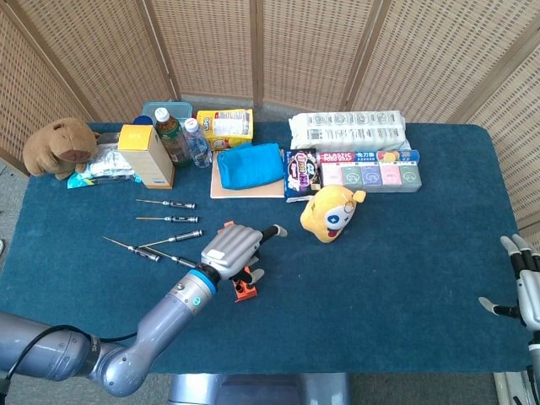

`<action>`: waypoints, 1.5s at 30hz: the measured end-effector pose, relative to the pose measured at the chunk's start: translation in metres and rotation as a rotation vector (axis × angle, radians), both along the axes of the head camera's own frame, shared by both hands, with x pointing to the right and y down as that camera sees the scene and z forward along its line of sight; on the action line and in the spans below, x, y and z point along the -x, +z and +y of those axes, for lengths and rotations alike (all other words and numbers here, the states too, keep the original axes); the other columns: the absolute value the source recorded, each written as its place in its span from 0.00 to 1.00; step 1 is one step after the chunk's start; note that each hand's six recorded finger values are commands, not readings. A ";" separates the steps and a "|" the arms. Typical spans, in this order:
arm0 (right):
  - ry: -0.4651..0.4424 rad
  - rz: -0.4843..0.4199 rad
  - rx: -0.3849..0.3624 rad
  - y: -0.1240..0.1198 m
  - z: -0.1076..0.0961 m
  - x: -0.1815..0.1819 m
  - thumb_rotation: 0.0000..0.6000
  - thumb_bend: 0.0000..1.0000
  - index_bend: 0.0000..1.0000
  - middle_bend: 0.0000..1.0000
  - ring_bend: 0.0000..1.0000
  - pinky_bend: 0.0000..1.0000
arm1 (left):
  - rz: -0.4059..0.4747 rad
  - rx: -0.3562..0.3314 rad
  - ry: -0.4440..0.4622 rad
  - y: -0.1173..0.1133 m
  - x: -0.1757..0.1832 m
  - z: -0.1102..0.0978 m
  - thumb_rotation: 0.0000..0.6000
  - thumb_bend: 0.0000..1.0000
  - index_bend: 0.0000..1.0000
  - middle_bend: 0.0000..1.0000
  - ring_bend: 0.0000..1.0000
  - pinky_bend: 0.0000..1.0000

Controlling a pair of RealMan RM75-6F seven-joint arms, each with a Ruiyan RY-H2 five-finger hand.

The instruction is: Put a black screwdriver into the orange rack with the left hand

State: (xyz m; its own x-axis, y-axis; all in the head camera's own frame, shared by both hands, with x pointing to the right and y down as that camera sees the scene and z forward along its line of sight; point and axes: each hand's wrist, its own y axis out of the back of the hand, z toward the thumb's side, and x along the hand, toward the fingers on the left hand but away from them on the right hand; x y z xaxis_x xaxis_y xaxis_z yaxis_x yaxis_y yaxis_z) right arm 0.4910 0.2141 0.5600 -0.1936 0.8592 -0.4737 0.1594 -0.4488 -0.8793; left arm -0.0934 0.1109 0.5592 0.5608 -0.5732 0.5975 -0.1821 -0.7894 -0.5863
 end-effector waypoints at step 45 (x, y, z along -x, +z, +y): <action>-0.022 0.000 0.001 0.001 0.001 0.007 1.00 0.00 0.00 0.03 0.06 0.08 | -0.135 -0.115 -0.024 -0.041 0.073 -0.016 1.00 0.09 0.00 0.01 0.09 0.37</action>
State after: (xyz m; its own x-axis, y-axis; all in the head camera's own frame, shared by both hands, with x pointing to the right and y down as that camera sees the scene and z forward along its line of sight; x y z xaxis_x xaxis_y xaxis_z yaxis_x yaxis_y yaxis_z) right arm 0.4841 0.2147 0.5611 -0.1745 0.8628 -0.4745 0.1492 -0.4531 -0.8789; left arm -0.1660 0.0951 0.5180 0.4648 -0.6543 0.5966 -0.1138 -0.7123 -0.6926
